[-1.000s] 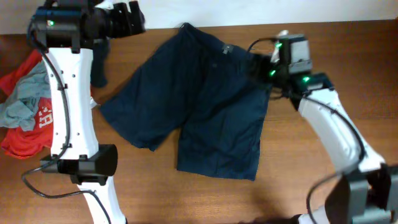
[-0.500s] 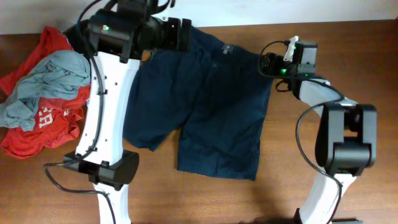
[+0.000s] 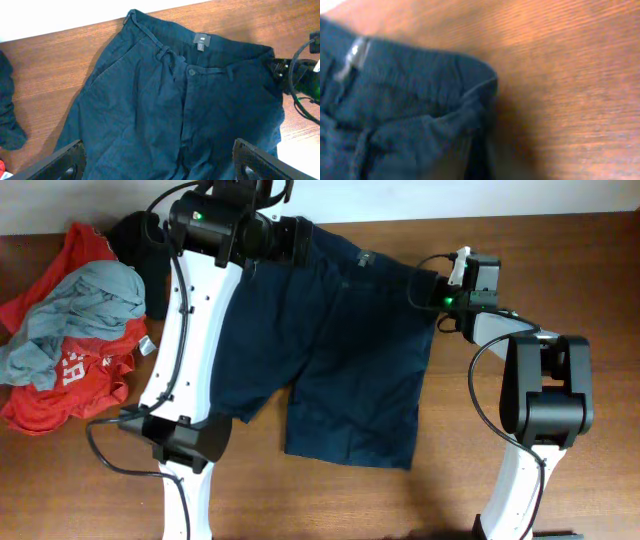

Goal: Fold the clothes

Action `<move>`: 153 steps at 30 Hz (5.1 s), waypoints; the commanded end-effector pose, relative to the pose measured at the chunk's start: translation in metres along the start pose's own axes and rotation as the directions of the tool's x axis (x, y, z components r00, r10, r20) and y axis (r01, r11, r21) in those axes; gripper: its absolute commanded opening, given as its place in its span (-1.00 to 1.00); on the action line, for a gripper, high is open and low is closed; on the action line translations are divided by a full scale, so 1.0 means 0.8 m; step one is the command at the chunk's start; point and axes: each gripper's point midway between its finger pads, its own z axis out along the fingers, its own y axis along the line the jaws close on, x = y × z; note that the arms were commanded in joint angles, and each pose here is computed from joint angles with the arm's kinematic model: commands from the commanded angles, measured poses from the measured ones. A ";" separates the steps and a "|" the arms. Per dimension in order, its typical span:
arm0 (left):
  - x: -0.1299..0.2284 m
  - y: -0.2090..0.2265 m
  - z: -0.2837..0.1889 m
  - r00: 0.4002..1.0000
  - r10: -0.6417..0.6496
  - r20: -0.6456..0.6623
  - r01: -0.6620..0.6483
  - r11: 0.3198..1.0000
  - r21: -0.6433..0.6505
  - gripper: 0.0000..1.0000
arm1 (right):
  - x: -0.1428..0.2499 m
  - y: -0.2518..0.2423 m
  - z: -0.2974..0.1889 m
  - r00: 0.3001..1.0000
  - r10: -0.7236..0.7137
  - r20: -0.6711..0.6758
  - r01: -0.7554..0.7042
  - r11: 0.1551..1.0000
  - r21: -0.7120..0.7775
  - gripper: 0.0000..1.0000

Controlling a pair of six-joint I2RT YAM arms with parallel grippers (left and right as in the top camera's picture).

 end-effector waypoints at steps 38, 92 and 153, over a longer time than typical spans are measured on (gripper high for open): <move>0.072 -0.042 0.088 0.969 0.014 -0.246 -0.010 1.000 0.015 0.83 | 0.120 -0.096 -0.309 0.686 0.666 -0.294 -0.293 0.622 0.726 -0.92; 0.181 0.019 0.378 0.912 -0.011 -0.411 0.028 0.999 0.034 -0.99 | 0.100 -0.050 -0.265 0.782 0.430 -0.452 -0.193 0.856 0.480 0.97; 0.146 0.182 0.251 0.861 -0.270 -0.431 0.298 0.955 -0.003 -0.05 | 0.104 -0.049 -0.269 0.773 0.428 -0.468 -0.183 0.857 0.482 0.97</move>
